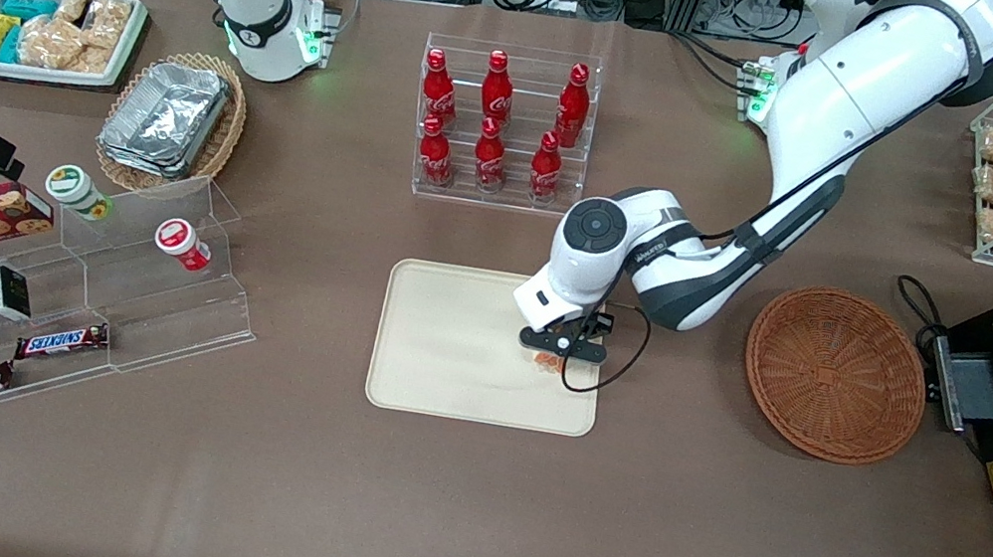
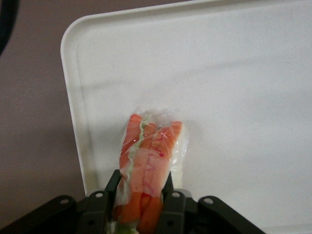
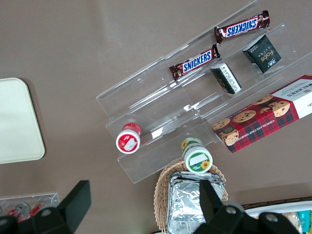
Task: Place sandwich from basket to tray
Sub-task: 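Carry the sandwich over the cream tray and lower it, then open the left gripper to release the sandwich onto the tray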
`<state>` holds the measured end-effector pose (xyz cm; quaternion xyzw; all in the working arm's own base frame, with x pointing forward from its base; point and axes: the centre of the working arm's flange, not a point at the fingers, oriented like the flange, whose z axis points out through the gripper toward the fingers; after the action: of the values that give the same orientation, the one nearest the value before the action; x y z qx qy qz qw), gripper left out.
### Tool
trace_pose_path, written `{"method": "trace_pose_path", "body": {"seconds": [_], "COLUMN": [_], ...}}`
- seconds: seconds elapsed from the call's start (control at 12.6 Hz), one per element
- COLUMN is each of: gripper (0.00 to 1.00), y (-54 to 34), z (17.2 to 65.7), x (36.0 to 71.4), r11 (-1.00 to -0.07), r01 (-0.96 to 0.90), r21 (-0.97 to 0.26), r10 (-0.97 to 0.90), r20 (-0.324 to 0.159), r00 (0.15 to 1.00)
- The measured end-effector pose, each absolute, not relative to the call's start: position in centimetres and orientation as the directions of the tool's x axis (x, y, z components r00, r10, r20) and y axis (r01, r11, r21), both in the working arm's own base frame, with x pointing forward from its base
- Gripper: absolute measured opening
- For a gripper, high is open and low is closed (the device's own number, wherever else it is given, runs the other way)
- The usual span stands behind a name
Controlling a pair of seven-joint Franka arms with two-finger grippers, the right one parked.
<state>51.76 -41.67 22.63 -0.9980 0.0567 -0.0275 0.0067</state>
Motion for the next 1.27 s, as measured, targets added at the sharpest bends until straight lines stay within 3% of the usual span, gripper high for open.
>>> {"method": "trace_pose_path", "body": {"seconds": [0.16,0.24,0.87,1.27], "gripper": [0.67,0.71,0.74,0.75], "y": [-41.5,-41.4,-38.5,-33.6], "z": [23.1,23.6,30.1,34.9], "x": [52.5,53.1,59.1,62.9], "r11": [-0.995,-0.996,-0.998,-0.984], "r01": [-0.096,-0.085,0.058,0.172], "r21": [-0.012,-0.013,0.008,0.036], "r10": [-0.097,-0.086,0.059,0.175], "r20": [0.064,0.071,0.121,0.087], "r00": [0.993,0.994,0.991,0.981]}}
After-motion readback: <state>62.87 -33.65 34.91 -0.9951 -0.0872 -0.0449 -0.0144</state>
